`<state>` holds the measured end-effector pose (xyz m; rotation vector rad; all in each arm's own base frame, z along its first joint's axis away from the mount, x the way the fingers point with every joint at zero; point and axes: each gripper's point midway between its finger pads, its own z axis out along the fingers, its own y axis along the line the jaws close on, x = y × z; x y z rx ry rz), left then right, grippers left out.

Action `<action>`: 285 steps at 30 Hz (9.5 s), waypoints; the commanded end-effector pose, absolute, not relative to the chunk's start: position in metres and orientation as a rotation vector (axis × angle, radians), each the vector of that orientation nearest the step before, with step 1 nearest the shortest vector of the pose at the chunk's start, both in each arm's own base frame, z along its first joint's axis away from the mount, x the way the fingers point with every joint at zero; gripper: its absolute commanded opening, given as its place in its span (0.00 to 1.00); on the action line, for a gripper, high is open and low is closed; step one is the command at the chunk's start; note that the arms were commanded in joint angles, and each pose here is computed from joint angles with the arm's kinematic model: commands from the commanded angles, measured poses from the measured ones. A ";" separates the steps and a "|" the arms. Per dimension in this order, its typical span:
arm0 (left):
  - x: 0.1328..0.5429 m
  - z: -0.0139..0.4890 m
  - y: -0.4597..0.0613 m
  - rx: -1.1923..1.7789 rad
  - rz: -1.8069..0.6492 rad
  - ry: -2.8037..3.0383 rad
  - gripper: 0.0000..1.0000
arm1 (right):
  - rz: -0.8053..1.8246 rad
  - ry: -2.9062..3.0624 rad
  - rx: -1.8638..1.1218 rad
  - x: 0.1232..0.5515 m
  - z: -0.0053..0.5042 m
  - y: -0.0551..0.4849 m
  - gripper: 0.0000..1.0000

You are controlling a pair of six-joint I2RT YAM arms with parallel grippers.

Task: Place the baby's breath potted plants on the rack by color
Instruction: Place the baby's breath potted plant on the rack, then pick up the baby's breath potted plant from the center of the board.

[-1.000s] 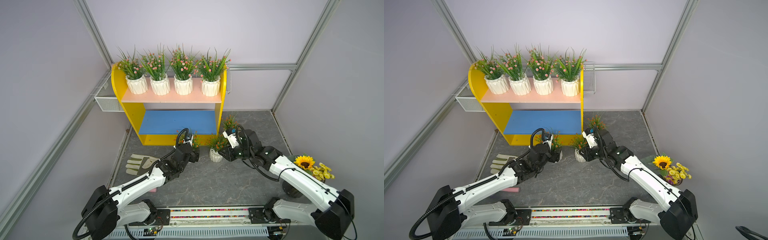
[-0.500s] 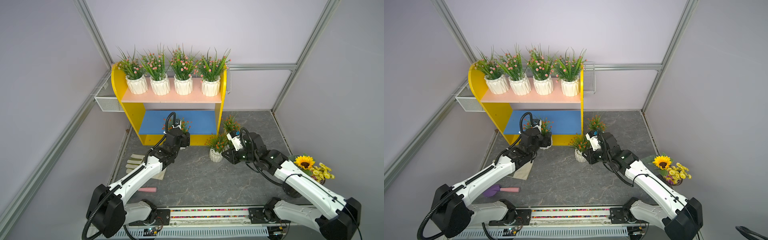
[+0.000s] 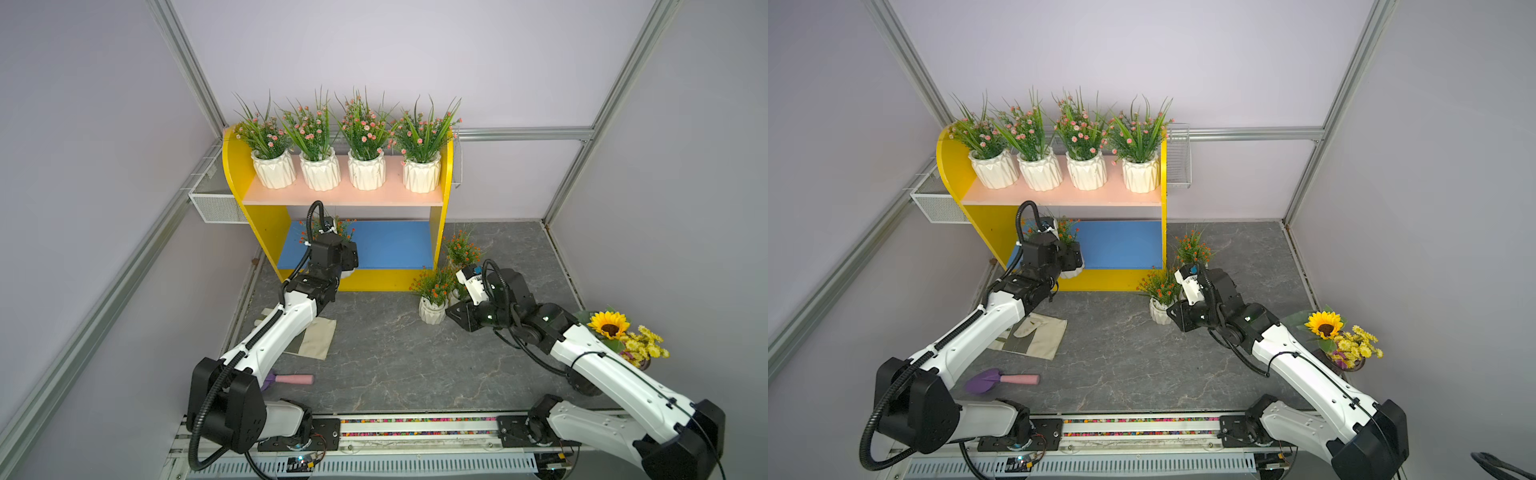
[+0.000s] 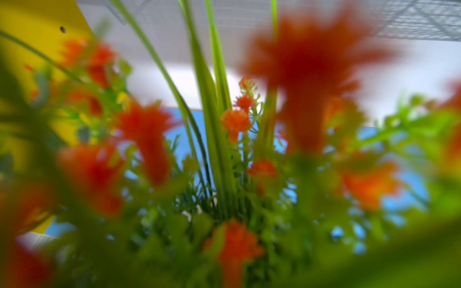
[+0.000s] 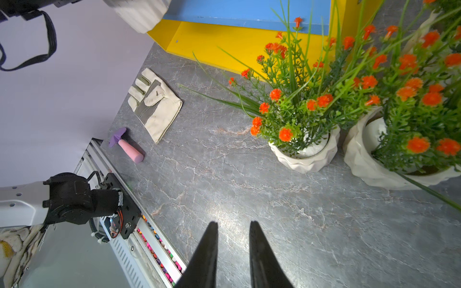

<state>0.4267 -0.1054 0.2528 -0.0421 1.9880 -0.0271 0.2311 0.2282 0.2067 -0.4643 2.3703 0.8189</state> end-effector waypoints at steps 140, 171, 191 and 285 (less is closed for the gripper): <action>0.304 0.176 -0.183 0.210 -0.528 1.832 0.96 | 0.478 2.501 -0.248 0.292 0.108 0.211 0.34; 0.227 0.133 -0.261 0.837 -0.743 1.618 0.92 | 0.412 2.563 -0.308 0.333 0.095 0.235 0.25; 0.224 0.132 -0.258 0.839 -0.732 1.647 0.92 | 0.350 2.579 -0.312 0.335 0.110 0.227 0.29; 0.236 0.162 -0.306 0.902 -0.808 1.556 0.97 | 0.871 2.395 -0.768 0.254 0.208 0.328 0.11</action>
